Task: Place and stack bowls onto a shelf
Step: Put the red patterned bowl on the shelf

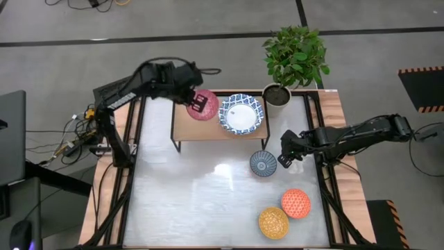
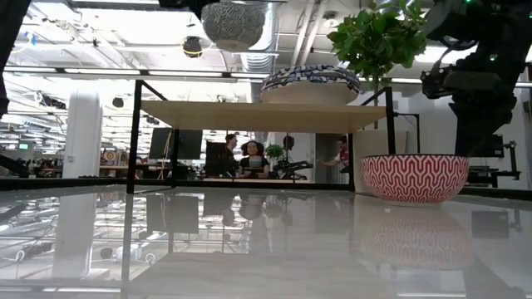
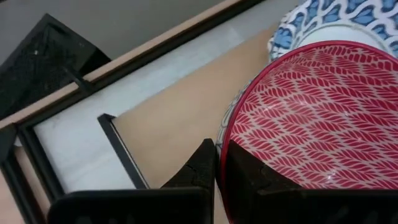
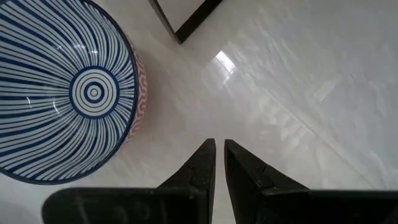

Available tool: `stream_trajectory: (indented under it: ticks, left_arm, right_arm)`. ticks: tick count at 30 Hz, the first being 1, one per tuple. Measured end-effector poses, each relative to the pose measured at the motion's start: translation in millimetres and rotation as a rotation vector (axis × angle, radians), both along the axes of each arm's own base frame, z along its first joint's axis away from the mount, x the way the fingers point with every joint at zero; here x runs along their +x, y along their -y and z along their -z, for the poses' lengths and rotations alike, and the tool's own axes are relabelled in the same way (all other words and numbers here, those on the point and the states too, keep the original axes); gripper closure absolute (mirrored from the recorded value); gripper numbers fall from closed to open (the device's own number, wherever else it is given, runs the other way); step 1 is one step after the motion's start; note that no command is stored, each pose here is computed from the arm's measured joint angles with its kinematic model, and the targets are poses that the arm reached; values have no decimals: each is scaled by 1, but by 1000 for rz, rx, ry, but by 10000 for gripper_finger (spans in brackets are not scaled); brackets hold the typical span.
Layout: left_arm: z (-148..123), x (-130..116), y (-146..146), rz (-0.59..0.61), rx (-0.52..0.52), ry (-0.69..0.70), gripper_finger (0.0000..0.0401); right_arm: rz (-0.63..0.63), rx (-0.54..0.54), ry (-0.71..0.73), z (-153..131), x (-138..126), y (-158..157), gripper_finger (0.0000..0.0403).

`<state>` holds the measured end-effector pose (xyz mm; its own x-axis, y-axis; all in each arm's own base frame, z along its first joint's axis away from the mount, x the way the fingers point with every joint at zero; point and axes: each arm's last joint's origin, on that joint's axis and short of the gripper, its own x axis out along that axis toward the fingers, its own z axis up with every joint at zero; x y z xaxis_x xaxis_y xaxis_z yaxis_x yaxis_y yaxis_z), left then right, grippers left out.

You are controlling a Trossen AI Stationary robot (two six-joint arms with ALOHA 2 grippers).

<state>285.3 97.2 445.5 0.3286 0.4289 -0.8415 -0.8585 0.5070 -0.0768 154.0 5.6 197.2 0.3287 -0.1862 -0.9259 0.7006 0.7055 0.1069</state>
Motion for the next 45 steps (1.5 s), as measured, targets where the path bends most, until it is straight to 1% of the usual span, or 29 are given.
stream_trajectory:
  ticks: [7,13,16,18,21,23,25,27,29,32,34,36,40,45]
  left_arm:
    - [0,-10,-25,60,-15,-35,397]
    - [-2,-23,-44,77,-29,-33,397]
    - [-7,-38,-58,57,-25,-29,397]
    - [-14,-53,-63,25,-17,1,397]
    - [-26,-71,-61,-2,13,31,397]
    - [-27,-77,-57,5,18,39,397]
    - [-19,-81,-53,15,-17,22,397]
    - [-4,-86,-49,8,-80,21,397]
    - [13,-87,-46,22,-120,89,397]
    - [28,-86,-43,23,-115,247,397]
    - [38,-86,-43,11,-106,291,397]
    - [51,-85,-44,4,-115,278,397]
    - [77,-75,-48,10,-183,208,397]
    - [92,-56,-55,34,-203,180,397]
  right_arm:
    - [-2,-1,-1,0,0,0,340]
    - [1,0,0,0,0,0,340]
    - [-1,-1,-1,0,0,0,340]
    - [-2,-2,-1,0,0,0,340]
    - [-2,-2,-1,0,0,0,340]
    - [7,-1,2,0,0,0,340]
    - [23,-3,6,0,0,0,340]
    - [31,-5,9,0,0,0,340]
    - [32,-8,9,0,0,1,340]
    - [32,-8,10,0,0,1,340]
    - [34,-9,9,0,0,1,340]
    - [37,-11,11,0,0,1,340]
    - [52,-11,15,0,1,3,340]
    - [76,-12,15,0,1,7,340]
